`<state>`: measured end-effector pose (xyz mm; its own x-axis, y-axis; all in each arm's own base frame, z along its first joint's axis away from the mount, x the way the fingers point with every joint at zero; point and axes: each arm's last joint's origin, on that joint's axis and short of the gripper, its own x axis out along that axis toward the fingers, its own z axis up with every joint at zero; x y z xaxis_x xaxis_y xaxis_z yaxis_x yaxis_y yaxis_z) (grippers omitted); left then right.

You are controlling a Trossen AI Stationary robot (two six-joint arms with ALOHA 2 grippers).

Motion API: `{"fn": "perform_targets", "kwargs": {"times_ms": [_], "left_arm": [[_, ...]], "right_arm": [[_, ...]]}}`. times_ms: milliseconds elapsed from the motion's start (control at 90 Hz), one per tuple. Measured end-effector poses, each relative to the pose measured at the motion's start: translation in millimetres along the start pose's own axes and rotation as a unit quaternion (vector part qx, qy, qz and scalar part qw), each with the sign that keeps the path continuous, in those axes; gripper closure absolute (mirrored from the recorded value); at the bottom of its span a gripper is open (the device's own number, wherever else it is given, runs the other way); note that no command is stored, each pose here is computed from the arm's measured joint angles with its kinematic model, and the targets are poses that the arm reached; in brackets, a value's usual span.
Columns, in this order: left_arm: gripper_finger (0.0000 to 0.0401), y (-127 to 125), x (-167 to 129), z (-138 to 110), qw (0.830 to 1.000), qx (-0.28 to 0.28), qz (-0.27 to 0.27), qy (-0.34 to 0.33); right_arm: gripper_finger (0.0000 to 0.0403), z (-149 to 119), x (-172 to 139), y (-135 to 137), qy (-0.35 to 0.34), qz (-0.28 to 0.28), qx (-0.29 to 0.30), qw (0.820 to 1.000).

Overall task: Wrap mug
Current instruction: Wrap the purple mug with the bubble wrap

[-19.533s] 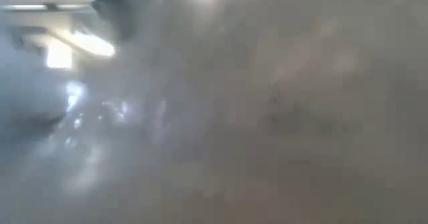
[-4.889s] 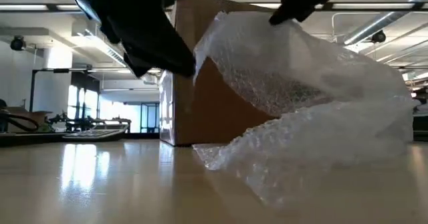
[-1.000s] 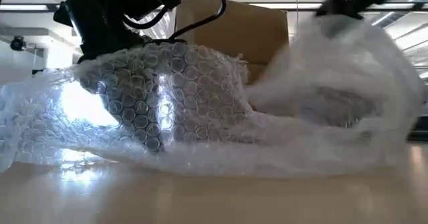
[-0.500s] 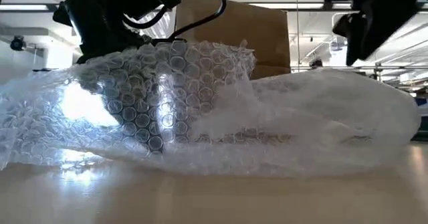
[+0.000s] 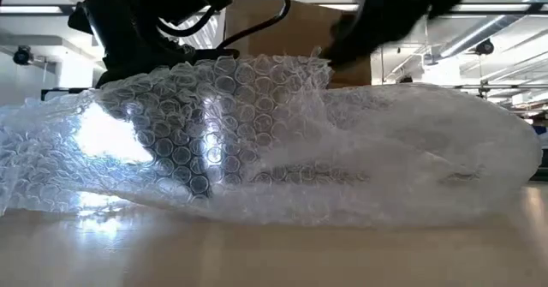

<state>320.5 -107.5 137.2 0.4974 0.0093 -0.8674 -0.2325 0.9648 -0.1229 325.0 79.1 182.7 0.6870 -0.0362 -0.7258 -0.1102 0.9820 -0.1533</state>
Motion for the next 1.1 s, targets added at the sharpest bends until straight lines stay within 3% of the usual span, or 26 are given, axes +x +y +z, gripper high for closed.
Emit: {"fn": "perform_targets", "kwargs": {"times_ms": [222,389,489,667,811,933,1100], "left_arm": [[0.0327,-1,0,1,1.0,-0.001,-0.003,-0.006],[0.0327,-1,0,2,1.0,-0.002,-0.005,-0.008],[0.0327,-1,0,2,1.0,-0.002,-0.005,-0.009],[0.0327,-1,0,2,1.0,-0.012,-0.002,-0.009],[0.0327,0,-1,-1,1.0,-0.01,0.006,0.005],[0.0327,1,-1,-2,1.0,-0.012,0.009,0.015],[0.0327,2,-2,-4,0.999,-0.021,0.014,0.021]], "right_arm": [[0.0238,-32,58,-16,0.119,-0.001,0.024,0.993],[0.0263,-45,69,-19,0.162,0.012,0.041,0.986],[0.0301,-48,67,-20,0.18,0.013,0.036,0.983],[0.0393,-49,38,-21,0.234,0.014,0.029,0.972],[0.0379,-45,-3,-14,0.263,0.007,0.047,0.963],[0.038,-45,-37,1,0.233,0.016,0.066,0.97],[0.04,-67,-71,27,0.211,0.038,0.087,0.973]]}}
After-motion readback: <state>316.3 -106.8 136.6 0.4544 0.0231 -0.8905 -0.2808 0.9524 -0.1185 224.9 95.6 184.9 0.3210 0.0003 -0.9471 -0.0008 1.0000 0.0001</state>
